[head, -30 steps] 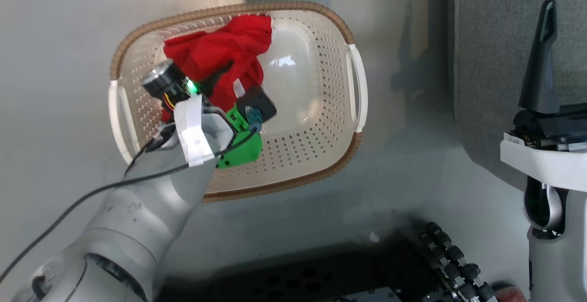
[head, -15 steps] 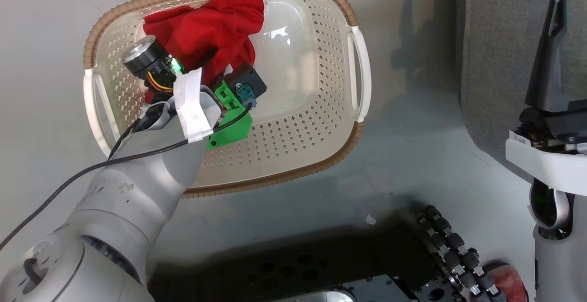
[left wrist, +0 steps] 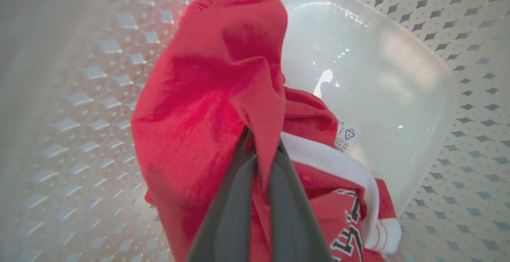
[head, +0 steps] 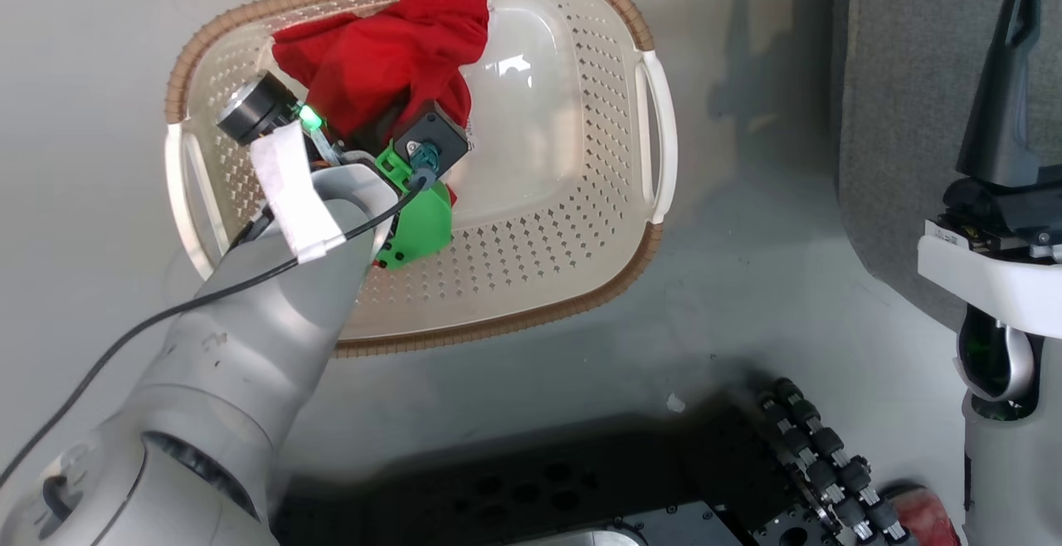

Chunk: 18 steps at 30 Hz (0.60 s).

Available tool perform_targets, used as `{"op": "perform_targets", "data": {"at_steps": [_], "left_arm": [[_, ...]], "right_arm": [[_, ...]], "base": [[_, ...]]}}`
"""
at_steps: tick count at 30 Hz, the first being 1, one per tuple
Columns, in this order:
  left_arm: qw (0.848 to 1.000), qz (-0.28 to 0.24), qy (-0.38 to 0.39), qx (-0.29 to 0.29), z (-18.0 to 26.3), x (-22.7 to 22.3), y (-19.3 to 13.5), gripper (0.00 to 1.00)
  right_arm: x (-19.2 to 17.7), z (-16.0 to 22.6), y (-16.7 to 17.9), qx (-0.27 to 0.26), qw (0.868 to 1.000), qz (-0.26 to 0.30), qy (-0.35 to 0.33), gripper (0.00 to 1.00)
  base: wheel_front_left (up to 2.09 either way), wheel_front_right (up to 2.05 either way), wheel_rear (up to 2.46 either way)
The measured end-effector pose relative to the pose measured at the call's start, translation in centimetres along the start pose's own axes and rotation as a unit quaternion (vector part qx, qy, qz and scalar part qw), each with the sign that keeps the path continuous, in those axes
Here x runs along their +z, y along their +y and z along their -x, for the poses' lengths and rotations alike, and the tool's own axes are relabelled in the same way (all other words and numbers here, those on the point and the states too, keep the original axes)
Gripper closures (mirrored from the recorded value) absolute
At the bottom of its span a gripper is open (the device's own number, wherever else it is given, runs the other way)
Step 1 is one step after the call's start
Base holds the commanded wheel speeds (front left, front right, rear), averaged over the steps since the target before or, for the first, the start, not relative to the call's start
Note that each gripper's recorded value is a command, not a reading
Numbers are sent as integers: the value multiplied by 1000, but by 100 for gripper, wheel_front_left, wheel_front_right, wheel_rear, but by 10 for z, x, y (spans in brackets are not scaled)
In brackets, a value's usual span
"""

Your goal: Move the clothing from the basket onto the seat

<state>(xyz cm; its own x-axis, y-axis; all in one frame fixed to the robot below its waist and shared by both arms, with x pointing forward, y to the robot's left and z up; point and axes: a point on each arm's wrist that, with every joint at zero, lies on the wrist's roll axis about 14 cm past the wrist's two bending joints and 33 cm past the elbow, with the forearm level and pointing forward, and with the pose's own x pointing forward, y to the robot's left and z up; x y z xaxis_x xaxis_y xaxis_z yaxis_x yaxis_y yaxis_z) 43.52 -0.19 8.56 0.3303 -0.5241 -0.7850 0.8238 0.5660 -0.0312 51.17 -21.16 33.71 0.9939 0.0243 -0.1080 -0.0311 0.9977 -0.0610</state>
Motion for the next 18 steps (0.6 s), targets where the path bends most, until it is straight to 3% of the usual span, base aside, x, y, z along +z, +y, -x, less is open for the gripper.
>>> {"op": "perform_targets", "data": {"at_steps": [5, 18], "left_arm": [[998, 56, -27, -10, 15, 14, -9, 100], [985, 135, -100, 26, 87, 65, -32, 100]], "right_arm": [[15, -2, 4, 4, 1000, -8, -15, 0], [76, 20, 22, 29, 998, -21, -51, 0]], "base": [[0, 0, 0], [0, 0, 0]]}}
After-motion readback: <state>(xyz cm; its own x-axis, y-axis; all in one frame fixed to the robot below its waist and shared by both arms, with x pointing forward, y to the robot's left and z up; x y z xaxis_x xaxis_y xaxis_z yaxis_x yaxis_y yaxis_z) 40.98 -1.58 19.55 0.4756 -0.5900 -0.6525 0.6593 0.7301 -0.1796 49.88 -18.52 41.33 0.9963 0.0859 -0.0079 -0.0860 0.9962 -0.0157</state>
